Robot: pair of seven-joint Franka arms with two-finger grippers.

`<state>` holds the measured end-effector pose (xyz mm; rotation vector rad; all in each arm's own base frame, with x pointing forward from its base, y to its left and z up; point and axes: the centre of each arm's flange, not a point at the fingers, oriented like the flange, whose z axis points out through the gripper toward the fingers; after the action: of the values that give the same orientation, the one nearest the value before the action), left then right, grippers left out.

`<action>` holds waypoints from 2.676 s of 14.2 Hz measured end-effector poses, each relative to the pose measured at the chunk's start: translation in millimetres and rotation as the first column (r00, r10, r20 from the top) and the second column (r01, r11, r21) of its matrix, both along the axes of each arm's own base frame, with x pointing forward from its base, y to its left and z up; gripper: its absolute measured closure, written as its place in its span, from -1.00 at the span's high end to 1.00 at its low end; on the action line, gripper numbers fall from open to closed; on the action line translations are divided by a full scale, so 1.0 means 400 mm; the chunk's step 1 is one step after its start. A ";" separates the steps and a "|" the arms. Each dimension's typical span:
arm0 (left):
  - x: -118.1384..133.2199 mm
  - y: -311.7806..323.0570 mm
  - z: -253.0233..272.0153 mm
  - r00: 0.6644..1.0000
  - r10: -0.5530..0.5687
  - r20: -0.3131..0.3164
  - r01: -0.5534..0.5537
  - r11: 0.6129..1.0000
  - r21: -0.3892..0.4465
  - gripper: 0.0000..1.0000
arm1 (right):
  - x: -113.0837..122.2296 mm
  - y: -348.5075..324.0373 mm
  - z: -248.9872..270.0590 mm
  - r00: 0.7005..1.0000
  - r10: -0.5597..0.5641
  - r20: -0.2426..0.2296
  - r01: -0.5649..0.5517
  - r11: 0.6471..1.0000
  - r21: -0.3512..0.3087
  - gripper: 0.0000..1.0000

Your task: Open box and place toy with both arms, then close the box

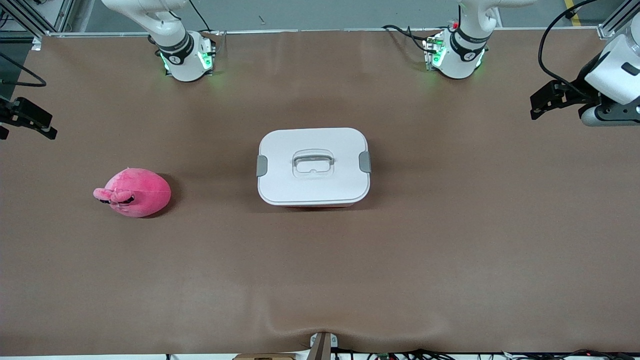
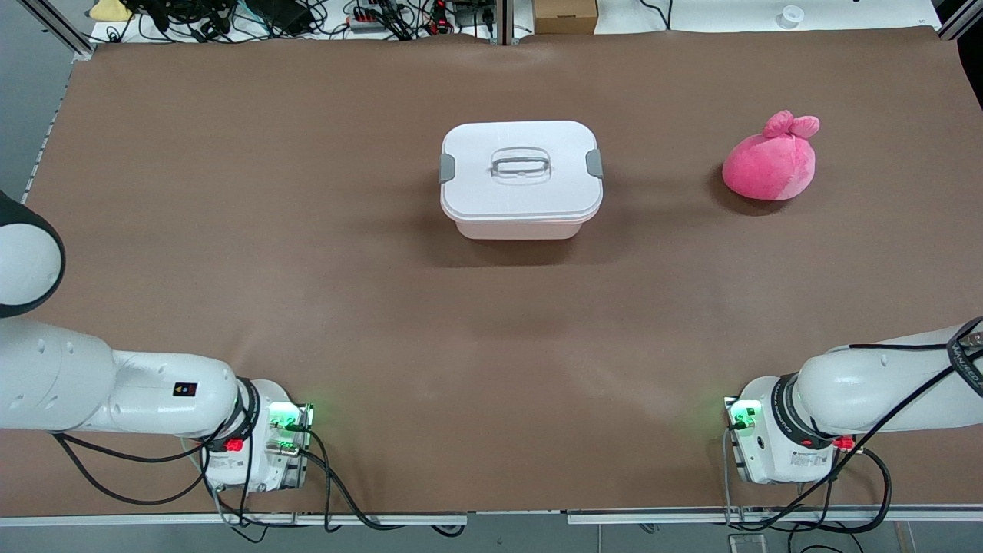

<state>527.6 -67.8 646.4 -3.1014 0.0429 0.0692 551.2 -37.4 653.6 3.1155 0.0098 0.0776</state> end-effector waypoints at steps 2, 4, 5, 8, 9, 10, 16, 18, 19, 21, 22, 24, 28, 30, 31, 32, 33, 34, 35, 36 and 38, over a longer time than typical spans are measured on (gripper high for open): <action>0.000 0.001 0.000 1.000 0.001 0.000 -0.001 1.000 0.000 1.00 | 0.000 -0.006 0.000 1.000 -0.004 0.000 0.004 1.000 0.000 1.00; 0.000 0.002 0.000 1.000 0.002 0.000 -0.002 1.000 0.000 1.00 | -0.001 -0.020 0.000 1.000 -0.013 0.000 0.013 1.000 0.000 1.00; 0.000 0.003 0.000 1.000 0.002 0.000 -0.002 1.000 0.000 1.00 | -0.002 -0.023 0.000 1.000 -0.015 0.000 0.015 1.000 0.000 1.00; 0.000 0.004 0.004 1.000 0.001 0.003 -0.001 1.000 -0.001 1.00 | -0.001 -0.024 -0.003 1.000 -0.015 -0.003 0.015 1.000 0.000 1.00; 0.001 0.004 0.005 1.000 0.001 0.004 -0.001 1.000 -0.001 1.00 | -0.001 -0.024 -0.005 1.000 -0.015 -0.007 0.015 1.000 0.001 1.00; 0.000 0.003 0.006 1.000 0.000 0.005 0.000 1.000 -0.001 1.00 | -0.002 -0.023 -0.008 1.000 -0.014 -0.016 0.014 1.000 0.001 1.00; 0.000 -0.017 0.003 0.999 0.040 0.005 -0.040 0.999 -0.001 1.00 | 0.014 -0.015 -0.064 0.997 -0.009 -0.072 0.010 1.000 0.010 1.00; -0.006 -0.075 -0.006 0.997 0.079 0.000 -0.079 0.997 0.004 1.00 | 0.033 -0.013 -0.102 0.998 -0.008 -0.065 0.009 1.000 0.018 1.00; -0.010 -0.111 -0.016 0.996 0.093 -0.007 -0.093 0.996 0.008 1.00 | 0.045 -0.012 -0.131 0.998 -0.006 -0.065 0.007 1.000 0.019 1.00; -0.018 -0.180 -0.045 0.988 0.155 -0.023 -0.155 0.988 0.022 1.00 | 0.081 -0.007 -0.200 0.998 0.002 -0.067 -0.001 1.000 0.018 1.00; -0.022 -0.213 -0.063 0.981 0.191 -0.033 -0.190 0.981 0.031 1.00 | 0.105 -0.005 -0.237 0.998 0.005 -0.064 -0.004 1.000 0.015 1.00; -0.036 -0.281 -0.105 0.962 0.270 -0.047 -0.267 0.962 0.053 1.00 | 0.148 0.000 -0.307 0.998 0.012 -0.061 -0.011 1.000 0.011 1.00; -0.085 -0.436 -0.185 0.890 0.455 -0.031 -0.453 0.890 0.057 1.00 | 0.197 0.004 -0.431 0.991 0.083 -0.102 -0.083 0.997 0.010 1.00; -0.116 -0.514 -0.225 0.839 0.544 -0.007 -0.543 0.838 0.051 1.00 | 0.210 -0.003 -0.486 0.989 0.098 -0.113 -0.098 0.995 0.010 1.00; -0.132 -0.551 -0.242 0.808 0.589 0.005 -0.588 0.807 0.043 1.00 | 0.213 -0.006 -0.519 0.989 0.100 -0.108 -0.100 0.995 0.009 1.00; -0.149 -0.588 -0.257 0.772 0.635 0.018 -0.635 0.772 0.029 1.00 | 0.211 -0.008 -0.556 0.989 0.102 -0.104 -0.102 0.995 0.008 1.00; -0.164 -0.623 -0.269 0.730 0.683 0.028 -0.684 0.730 0.009 1.00 | 0.206 -0.009 -0.591 0.989 0.105 -0.105 -0.104 0.995 0.008 1.00; -0.178 -0.654 -0.278 0.683 0.729 0.035 -0.729 0.684 -0.014 1.00 | 0.198 -0.011 -0.621 0.988 0.105 -0.114 -0.104 0.995 0.009 1.00; -0.190 -0.679 -0.286 0.642 0.766 0.036 -0.765 0.643 -0.031 1.00 | 0.189 -0.014 -0.647 0.987 0.103 -0.127 -0.102 0.995 0.012 1.00; -0.202 -0.703 -0.295 0.609 0.792 0.034 -0.791 0.610 -0.044 1.00 | 0.180 -0.018 -0.667 0.985 0.101 -0.139 -0.100 0.995 0.014 1.00; -0.222 -0.753 -0.316 0.536 0.844 0.018 -0.841 0.536 -0.066 1.00 | 0.165 -0.023 -0.697 0.982 0.099 -0.162 -0.097 0.995 0.018 0.92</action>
<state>438.7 -369.2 519.9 -2.8072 -1.4887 0.0150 617.3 -46.5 374.8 3.1197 0.1671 -0.1757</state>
